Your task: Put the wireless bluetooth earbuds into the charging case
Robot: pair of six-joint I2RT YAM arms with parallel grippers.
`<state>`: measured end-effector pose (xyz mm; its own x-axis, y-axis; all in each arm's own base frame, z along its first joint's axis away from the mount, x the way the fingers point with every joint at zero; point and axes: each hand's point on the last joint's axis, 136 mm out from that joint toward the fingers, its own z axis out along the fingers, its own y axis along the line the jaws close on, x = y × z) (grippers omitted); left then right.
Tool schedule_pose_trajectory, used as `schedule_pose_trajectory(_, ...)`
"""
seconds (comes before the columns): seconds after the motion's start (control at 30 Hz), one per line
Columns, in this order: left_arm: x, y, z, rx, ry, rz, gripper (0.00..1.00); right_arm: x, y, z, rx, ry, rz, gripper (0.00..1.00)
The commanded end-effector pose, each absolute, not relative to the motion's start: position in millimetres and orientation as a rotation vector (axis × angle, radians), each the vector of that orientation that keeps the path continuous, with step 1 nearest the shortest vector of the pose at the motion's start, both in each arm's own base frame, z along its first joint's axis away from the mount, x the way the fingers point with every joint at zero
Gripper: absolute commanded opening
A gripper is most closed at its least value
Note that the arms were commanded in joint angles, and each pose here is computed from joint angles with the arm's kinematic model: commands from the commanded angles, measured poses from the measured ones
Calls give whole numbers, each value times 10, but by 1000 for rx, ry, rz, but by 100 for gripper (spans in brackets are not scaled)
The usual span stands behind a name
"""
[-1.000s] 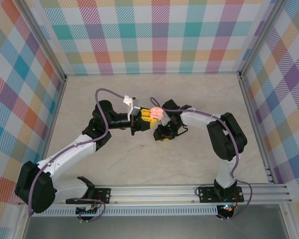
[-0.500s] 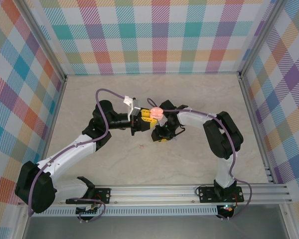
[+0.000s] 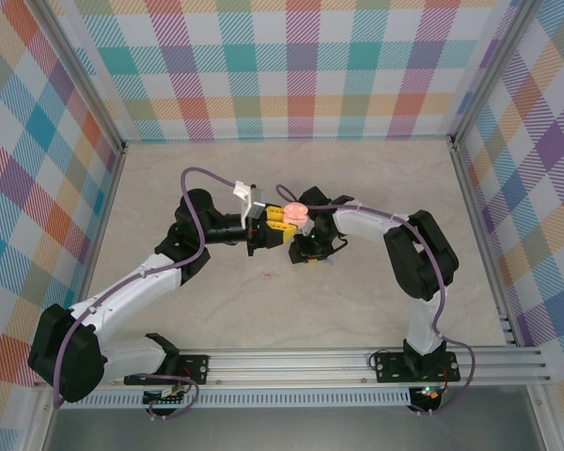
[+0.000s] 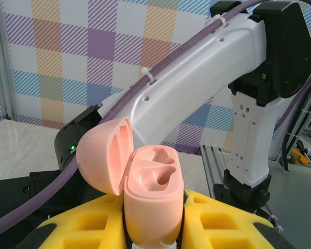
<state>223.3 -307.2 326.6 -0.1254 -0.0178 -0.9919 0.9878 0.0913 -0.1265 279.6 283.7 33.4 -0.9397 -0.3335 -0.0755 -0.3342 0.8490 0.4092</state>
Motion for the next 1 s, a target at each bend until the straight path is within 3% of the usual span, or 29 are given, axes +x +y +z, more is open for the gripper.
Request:
schedule_pose_trajectory(0.0,2147,-3076,3342,1091,1287,-1232,25,2854,2837,506,-558,2973,616,40)
schedule_pose_trajectory(0.47,2137,-3078,3362,1096,1279,-1235,25,2803,2916,551,-385,3049,660,43)
schedule_pose_trajectory(0.97,2129,-3075,3363,1101,1277,-1236,25,2871,2872,296,-167,3134,455,43)
